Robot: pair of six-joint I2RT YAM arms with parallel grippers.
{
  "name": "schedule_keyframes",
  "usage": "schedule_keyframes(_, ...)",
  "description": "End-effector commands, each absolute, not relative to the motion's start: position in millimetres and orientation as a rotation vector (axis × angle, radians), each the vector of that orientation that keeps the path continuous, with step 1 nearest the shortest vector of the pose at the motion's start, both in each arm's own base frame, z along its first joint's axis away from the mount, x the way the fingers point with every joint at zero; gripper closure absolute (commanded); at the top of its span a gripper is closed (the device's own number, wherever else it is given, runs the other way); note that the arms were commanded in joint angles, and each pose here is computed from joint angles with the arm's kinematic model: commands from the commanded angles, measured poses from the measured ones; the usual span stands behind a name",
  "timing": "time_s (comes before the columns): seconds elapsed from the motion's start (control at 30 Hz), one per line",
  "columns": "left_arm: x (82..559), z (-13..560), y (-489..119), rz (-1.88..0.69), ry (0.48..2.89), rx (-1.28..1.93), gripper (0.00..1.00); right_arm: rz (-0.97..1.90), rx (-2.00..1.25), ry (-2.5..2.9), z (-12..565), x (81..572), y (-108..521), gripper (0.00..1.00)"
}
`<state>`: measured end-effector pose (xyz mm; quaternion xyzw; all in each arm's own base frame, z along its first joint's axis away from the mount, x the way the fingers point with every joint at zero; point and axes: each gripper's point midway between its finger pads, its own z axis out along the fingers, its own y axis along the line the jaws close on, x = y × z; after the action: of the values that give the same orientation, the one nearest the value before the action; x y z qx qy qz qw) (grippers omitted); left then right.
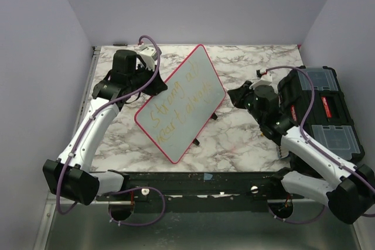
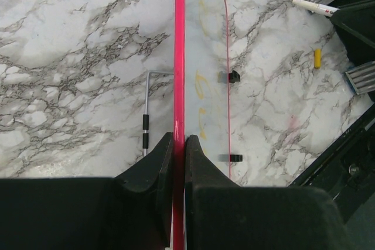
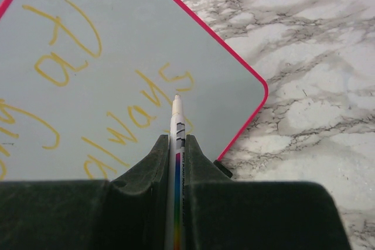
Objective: Write a sentence on the whiteboard
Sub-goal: Put down the whiteboard on the whiteboard stand.
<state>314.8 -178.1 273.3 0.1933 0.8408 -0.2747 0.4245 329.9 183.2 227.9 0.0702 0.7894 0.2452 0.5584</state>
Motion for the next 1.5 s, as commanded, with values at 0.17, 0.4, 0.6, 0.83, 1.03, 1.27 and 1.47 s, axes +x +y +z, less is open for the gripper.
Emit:
schedule_keyframes(0.17,312.8,235.4,-172.7,-0.629,2.296,0.491,1.00,0.560,0.210,1.880,217.1,315.8,170.8,0.99)
schedule_keyframes(0.4,304.5,220.1,-169.0,-0.637,2.307,0.389,1.00,0.580,0.209,1.879,217.4,313.3,172.3,0.99)
schedule_keyframes(0.6,293.2,196.0,-161.8,-0.618,2.382,0.324,1.00,0.584,0.212,1.871,217.7,309.3,169.6,0.99)
schedule_keyframes(0.83,280.0,168.6,-159.1,-0.635,2.430,0.248,1.00,0.581,0.209,1.881,212.6,307.4,168.9,0.99)
schedule_keyframes(1.03,272.9,157.2,-149.1,-0.585,2.444,0.194,1.00,0.584,0.211,1.887,210.9,307.3,169.8,0.99)
schedule_keyframes(1.27,271.1,153.2,-140.6,-0.538,2.434,0.143,0.99,0.597,0.208,1.896,209.7,308.2,173.2,0.99)
schedule_keyframes(1.47,273.6,147.6,-133.8,-0.489,2.432,0.099,0.91,0.600,0.209,1.903,207.9,308.1,174.1,0.99)
